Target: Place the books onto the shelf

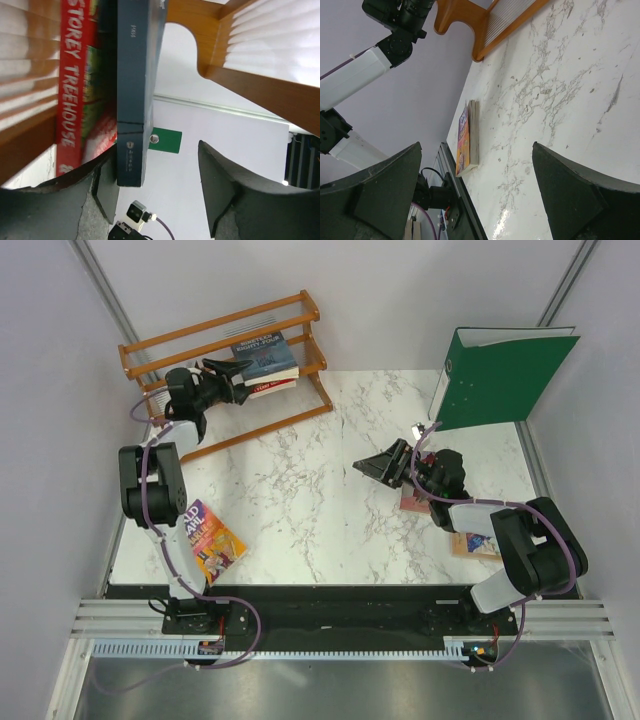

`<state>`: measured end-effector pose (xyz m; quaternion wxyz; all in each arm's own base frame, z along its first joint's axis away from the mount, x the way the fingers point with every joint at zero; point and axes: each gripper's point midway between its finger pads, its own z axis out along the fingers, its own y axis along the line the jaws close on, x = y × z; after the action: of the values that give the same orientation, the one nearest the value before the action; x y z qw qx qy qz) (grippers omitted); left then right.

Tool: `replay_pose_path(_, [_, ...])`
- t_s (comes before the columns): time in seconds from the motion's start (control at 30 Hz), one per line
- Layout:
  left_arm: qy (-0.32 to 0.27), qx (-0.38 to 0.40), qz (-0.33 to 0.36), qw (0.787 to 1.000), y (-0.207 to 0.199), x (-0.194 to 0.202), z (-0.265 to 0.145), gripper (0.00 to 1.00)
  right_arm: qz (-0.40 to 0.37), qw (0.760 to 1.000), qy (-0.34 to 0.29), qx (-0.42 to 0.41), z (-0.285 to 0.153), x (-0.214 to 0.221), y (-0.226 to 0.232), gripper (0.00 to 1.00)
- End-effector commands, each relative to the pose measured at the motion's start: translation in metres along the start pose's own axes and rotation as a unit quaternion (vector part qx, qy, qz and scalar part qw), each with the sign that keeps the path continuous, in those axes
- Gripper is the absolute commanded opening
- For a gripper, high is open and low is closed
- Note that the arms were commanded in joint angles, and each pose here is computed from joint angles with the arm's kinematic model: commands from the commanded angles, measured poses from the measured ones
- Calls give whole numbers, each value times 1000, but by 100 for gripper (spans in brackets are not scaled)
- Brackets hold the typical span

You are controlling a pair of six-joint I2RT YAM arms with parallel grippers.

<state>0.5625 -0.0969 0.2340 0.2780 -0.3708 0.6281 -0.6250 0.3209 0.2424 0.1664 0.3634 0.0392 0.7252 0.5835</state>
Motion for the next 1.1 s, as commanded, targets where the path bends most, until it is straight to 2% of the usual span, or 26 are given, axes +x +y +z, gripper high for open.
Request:
replay_pose_path(0.0, [-28,10,47,998,-43,0,-18,67,-19,999,-9,-24,-1,-7,13,98])
replay_pose_path(0.23, [-55,-31,63,996,-50,-1,-32,69,-21,999,-11,-25,-2,-8,15,98])
replay_pose_path(0.5, [-47,-63,60,995,-56,6,-37,69,-21,999,-12,-28,-2,-8,17,98])
replay_pose_path(0.8, [-70,-130,33,988,-39,17,-63,68,-22,999,-13,-29,-2,-9,18,98])
replay_pose_path(1.07, [-121,-160,69,977,-19,3,-74,68,-23,999,-13,-29,-3,-9,19,98])
